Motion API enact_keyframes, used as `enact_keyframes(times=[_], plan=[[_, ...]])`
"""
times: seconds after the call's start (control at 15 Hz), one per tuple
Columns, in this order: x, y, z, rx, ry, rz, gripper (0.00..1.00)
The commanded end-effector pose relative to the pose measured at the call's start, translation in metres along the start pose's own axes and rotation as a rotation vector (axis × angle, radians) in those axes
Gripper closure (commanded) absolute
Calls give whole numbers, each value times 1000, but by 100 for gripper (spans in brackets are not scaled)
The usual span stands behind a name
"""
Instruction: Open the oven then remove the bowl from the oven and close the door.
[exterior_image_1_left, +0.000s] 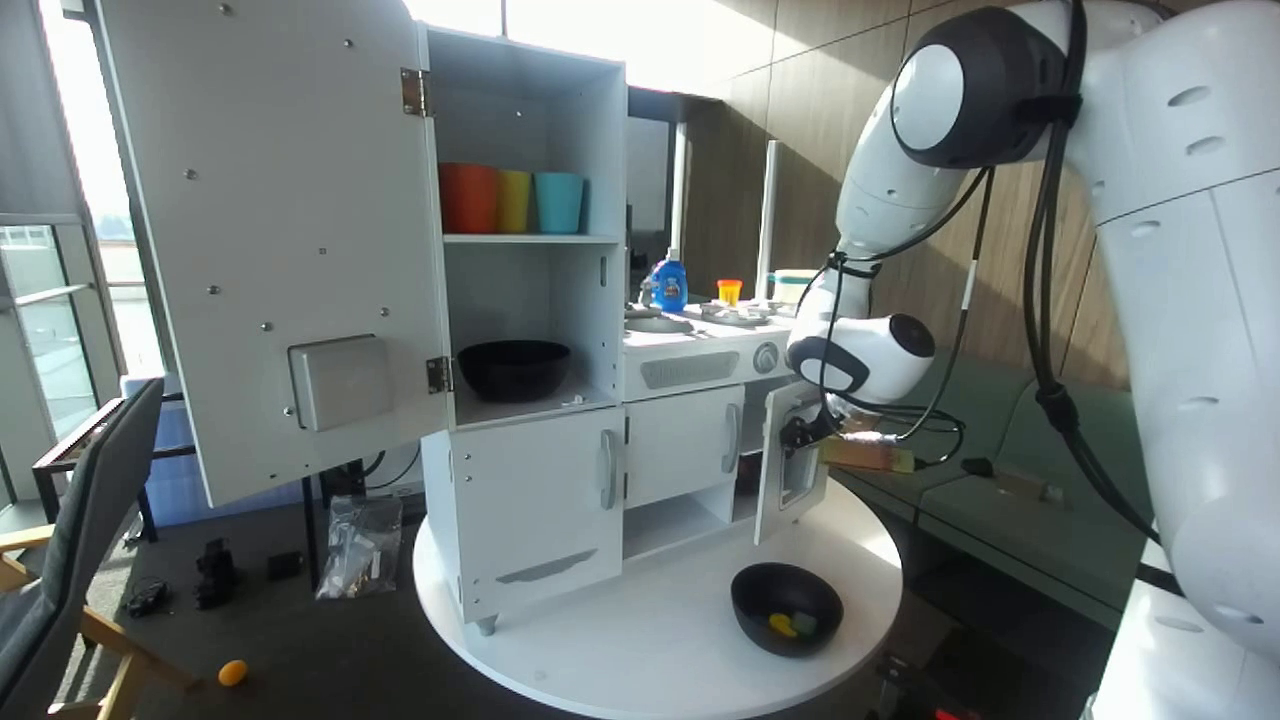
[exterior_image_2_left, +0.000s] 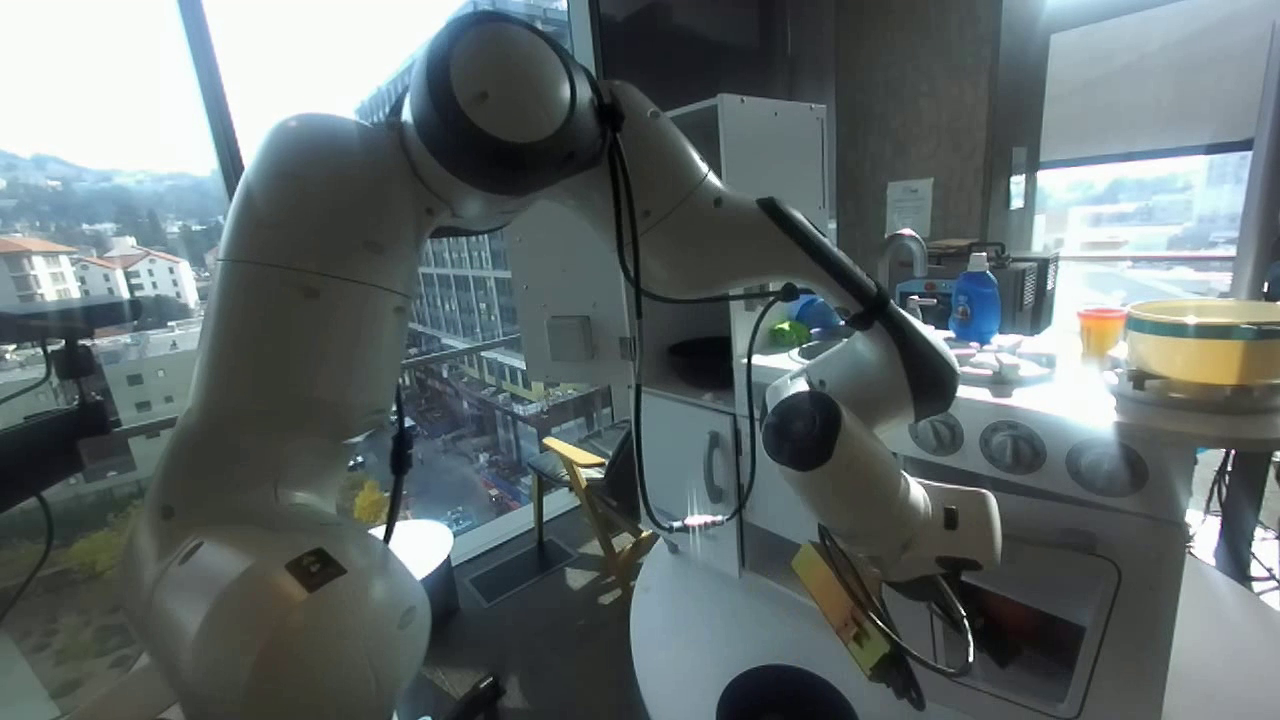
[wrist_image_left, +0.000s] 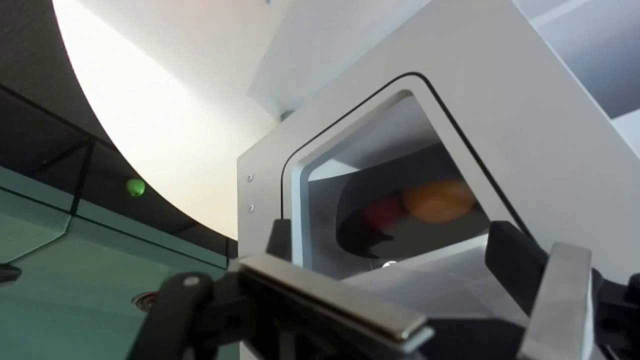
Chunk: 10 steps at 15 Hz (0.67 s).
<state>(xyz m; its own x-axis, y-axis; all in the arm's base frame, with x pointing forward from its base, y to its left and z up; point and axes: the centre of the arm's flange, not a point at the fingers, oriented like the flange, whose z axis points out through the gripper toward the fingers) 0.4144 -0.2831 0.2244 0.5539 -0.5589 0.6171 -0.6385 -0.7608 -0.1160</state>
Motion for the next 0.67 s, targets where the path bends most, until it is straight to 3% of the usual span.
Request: enact_keyframes(times=[0.0,0.27,0.6], plan=[[-4,1,3,21,174,124,0],[5,12,6,42,265,213,0],[4,18,5,48,284,269,0]])
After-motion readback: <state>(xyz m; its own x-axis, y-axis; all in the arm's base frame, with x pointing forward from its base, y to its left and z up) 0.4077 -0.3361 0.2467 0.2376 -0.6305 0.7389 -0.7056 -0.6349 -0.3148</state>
